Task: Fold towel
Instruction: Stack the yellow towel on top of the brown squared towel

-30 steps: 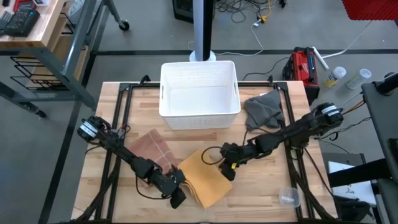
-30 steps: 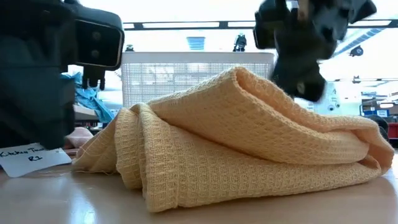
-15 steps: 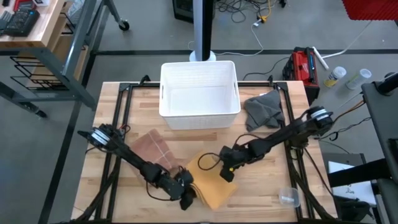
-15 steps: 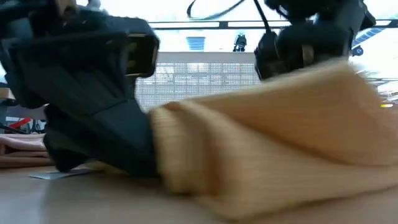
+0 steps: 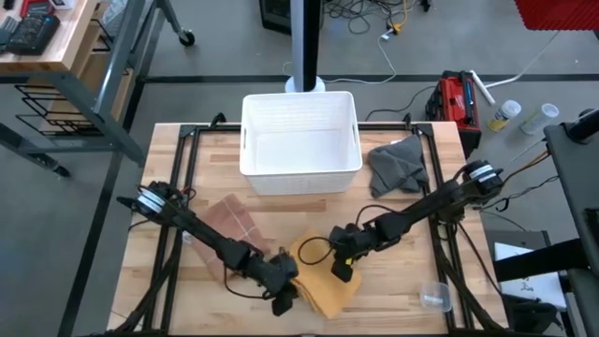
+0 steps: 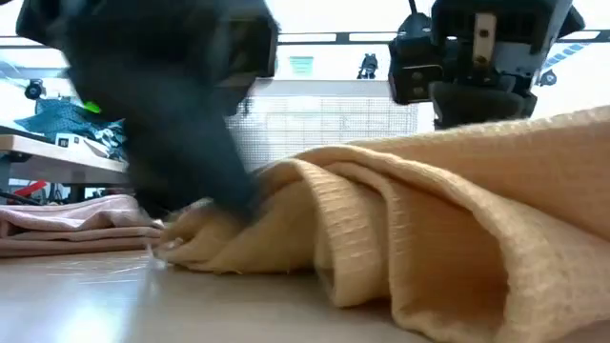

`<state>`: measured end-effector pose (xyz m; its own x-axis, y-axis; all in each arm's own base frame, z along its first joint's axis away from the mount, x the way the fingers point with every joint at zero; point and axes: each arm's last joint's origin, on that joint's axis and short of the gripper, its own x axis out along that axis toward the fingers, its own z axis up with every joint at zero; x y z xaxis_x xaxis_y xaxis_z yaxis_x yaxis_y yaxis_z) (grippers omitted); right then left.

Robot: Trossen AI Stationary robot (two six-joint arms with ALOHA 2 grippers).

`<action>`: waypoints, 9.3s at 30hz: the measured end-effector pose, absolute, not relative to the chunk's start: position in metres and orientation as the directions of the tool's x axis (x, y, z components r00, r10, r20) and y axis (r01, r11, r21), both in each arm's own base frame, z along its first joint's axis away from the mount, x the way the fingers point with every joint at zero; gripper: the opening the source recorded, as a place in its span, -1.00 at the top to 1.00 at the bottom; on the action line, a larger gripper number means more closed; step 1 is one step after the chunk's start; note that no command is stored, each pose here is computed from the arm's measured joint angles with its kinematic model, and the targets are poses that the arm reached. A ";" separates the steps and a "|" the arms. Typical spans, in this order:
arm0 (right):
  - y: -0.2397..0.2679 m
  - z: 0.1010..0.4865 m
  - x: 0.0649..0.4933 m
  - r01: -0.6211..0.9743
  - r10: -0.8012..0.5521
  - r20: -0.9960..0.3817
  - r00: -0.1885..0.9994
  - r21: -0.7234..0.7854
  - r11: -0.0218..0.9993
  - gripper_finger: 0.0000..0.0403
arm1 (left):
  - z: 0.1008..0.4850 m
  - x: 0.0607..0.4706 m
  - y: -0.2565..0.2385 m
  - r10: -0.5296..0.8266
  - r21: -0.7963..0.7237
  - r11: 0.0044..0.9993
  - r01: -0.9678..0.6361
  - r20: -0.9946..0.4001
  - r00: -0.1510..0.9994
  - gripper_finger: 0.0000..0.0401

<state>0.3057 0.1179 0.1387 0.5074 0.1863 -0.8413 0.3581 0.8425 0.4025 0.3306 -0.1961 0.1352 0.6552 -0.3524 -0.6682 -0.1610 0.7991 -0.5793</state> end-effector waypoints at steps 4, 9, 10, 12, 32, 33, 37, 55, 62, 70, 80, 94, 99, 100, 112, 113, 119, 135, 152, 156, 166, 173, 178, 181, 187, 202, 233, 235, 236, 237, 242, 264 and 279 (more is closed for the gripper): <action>0.116 0.150 0.297 0.400 0.050 -0.869 0.492 0.276 0.874 1.00 | 0.135 0.317 -0.197 -0.313 -0.527 0.812 -0.250 -0.755 0.577 0.63; 0.134 0.170 0.305 0.231 0.107 -0.794 0.598 0.299 0.926 1.00 | 0.130 0.319 -0.189 -0.147 -0.423 0.850 -0.313 -0.761 0.631 0.63; 0.138 0.172 0.309 0.200 0.118 -0.783 0.611 0.297 0.934 1.00 | 0.130 0.320 -0.185 -0.083 -0.377 0.864 -0.334 -0.760 0.645 0.63; 0.143 0.174 0.315 0.158 0.127 -0.773 0.621 0.283 0.946 1.00 | 0.130 0.323 -0.173 0.017 -0.302 0.879 -0.370 -0.755 0.656 0.63; 0.125 0.092 0.362 0.316 -0.010 -0.858 0.514 0.179 0.932 1.00 | 0.134 0.326 -0.148 -0.041 -0.283 0.911 -0.299 -0.784 0.620 0.63; 0.124 0.092 0.363 0.315 -0.005 -0.854 0.521 0.187 0.931 1.00 | 0.134 0.328 -0.148 -0.036 -0.281 0.915 -0.290 -0.772 0.635 0.63; 0.123 0.095 0.366 0.304 0.028 -0.839 0.544 0.228 0.925 1.00 | 0.132 0.334 -0.148 -0.067 -0.302 0.921 -0.246 -0.745 0.664 0.63; 0.115 0.095 0.369 0.360 0.017 -0.830 0.558 0.260 0.896 1.00 | 0.161 0.320 -0.175 -0.384 -0.529 0.847 -0.048 -0.672 0.633 0.63; 0.115 0.098 0.370 0.352 0.020 -0.821 0.571 0.267 0.897 1.00 | 0.146 0.301 -0.173 -0.251 -0.416 0.873 -0.257 -0.832 0.495 0.63; 0.115 0.100 0.372 0.350 0.022 -0.815 0.578 0.272 0.896 1.00 | 0.135 0.315 -0.174 -0.159 -0.341 0.922 -0.184 -0.767 0.622 0.63; 0.117 0.111 0.381 0.336 0.031 -0.788 0.615 0.298 0.893 1.00 | 0.155 0.329 -0.188 -0.337 -0.428 0.901 0.075 -0.578 0.743 0.63; 0.103 0.185 0.342 0.336 -0.022 -0.835 0.550 0.197 0.921 1.00 | 0.180 0.295 -0.179 -0.093 -0.284 0.945 -0.163 -0.709 0.699 0.63; 0.088 0.191 0.305 0.419 -0.046 -0.843 0.536 0.219 0.881 1.00 | 0.188 0.315 -0.170 -0.089 -0.284 0.953 -0.102 -0.588 0.804 0.63; 0.085 0.189 0.297 0.446 -0.051 -0.848 0.527 0.224 0.867 1.00 | 0.188 0.319 -0.167 -0.085 -0.285 0.954 -0.099 -0.570 0.817 0.63; 0.074 0.149 0.259 0.576 0.053 -0.895 0.443 0.330 0.748 0.87 | 0.134 0.352 -0.145 -0.164 -0.299 0.953 -0.043 -0.631 0.758 0.63; 0.075 0.149 0.260 0.565 0.077 -0.892 0.446 0.347 0.749 0.82 | 0.126 0.351 -0.146 -0.172 -0.305 0.951 -0.050 -0.656 0.735 0.63; 0.074 0.154 0.269 0.516 0.146 -0.839 0.525 0.450 0.729 0.44 | 0.102 0.345 -0.148 -0.192 -0.351 0.924 -0.148 -0.764 0.616 0.63; 0.083 0.091 0.317 0.428 0.518 -0.641 0.566 0.766 0.480 -0.34 | 0.098 0.337 -0.166 -0.224 -0.360 0.927 -0.107 -0.759 0.612 0.63; 0.090 0.093 0.351 0.284 0.502 -0.558 0.661 0.805 0.520 0.87 | 0.125 0.329 -0.165 -0.188 -0.319 0.944 -0.085 -0.731 0.656 0.63; 0.087 0.099 0.352 0.255 0.492 -0.545 0.679 0.803 0.538 0.96 | 0.149 0.318 -0.165 -0.167 -0.304 0.947 -0.102 -0.741 0.651 0.63; 0.087 0.169 0.366 0.108 0.507 -0.461 0.728 0.808 0.580 0.99 | 0.235 0.275 -0.169 -0.163 -0.319 0.947 -0.050 -0.608 0.777 0.63; 0.083 0.229 0.396 0.005 0.487 -0.495 0.719 0.706 0.709 0.99 | 0.311 0.211 -0.162 0.023 -0.264 0.956 -0.126 -0.362 0.932 0.63; 0.067 0.276 0.416 -0.090 0.462 -0.415 0.784 0.660 0.745 1.00 | 0.347 0.168 -0.156 0.110 -0.238 0.959 -0.154 -0.188 0.976 0.63; 0.051 0.293 0.426 -0.106 0.426 -0.374 0.824 0.636 0.764 1.00 | 0.360 0.153 -0.151 0.150 -0.204 0.963 -0.175 -0.132 0.980 0.63; 0.017 0.292 0.458 -0.105 0.348 -0.296 0.890 0.610 0.786 1.00 | 0.370 0.141 -0.140 0.215 -0.158 0.961 -0.226 -0.089 0.973 0.63; -0.047 0.249 0.576 -0.264 0.478 -0.125 0.869 0.700 0.663 1.00 | 0.396 0.124 -0.124 0.208 -0.048 0.977 -0.210 -0.041 0.977 0.63; -0.002 0.174 0.582 -0.063 0.394 -0.459 0.796 0.585 0.809 0.38 | 0.391 0.123 -0.129 0.188 -0.018 0.982 -0.190 -0.055 0.981 0.63; -0.002 0.183 0.582 -0.086 0.396 -0.447 0.802 0.570 0.817 0.25 | 0.391 0.123 -0.129 0.188 -0.015 0.982 -0.189 -0.056 0.981 0.63; -0.002 0.187 0.583 -0.098 0.398 -0.436 0.807 0.566 0.819 0.19 | 0.391 0.123 -0.129 0.188 -0.014 0.982 -0.189 -0.056 0.981 0.63; -0.002 0.194 0.582 -0.112 0.404 -0.424 0.810 0.565 0.817 0.13 | 0.391 0.123 -0.129 0.188 -0.013 0.982 -0.189 -0.057 0.980 0.63; 0.000 0.212 0.579 -0.178 0.456 -0.379 0.806 0.579 0.796 -0.04 | 0.391 0.123 -0.129 0.189 -0.012 0.982 -0.190 -0.057 0.980 0.63; 0.033 0.202 0.563 -0.145 0.500 -0.555 0.664 0.561 0.815 0.17 | 0.390 0.123 -0.130 0.189 0.014 0.982 -0.189 -0.059 0.980 0.63; 0.044 0.220 0.541 -0.072 0.410 -0.701 0.584 0.458 0.886 -0.35 | 0.387 0.124 -0.130 0.191 -0.009 0.981 -0.192 -0.074 0.979 0.63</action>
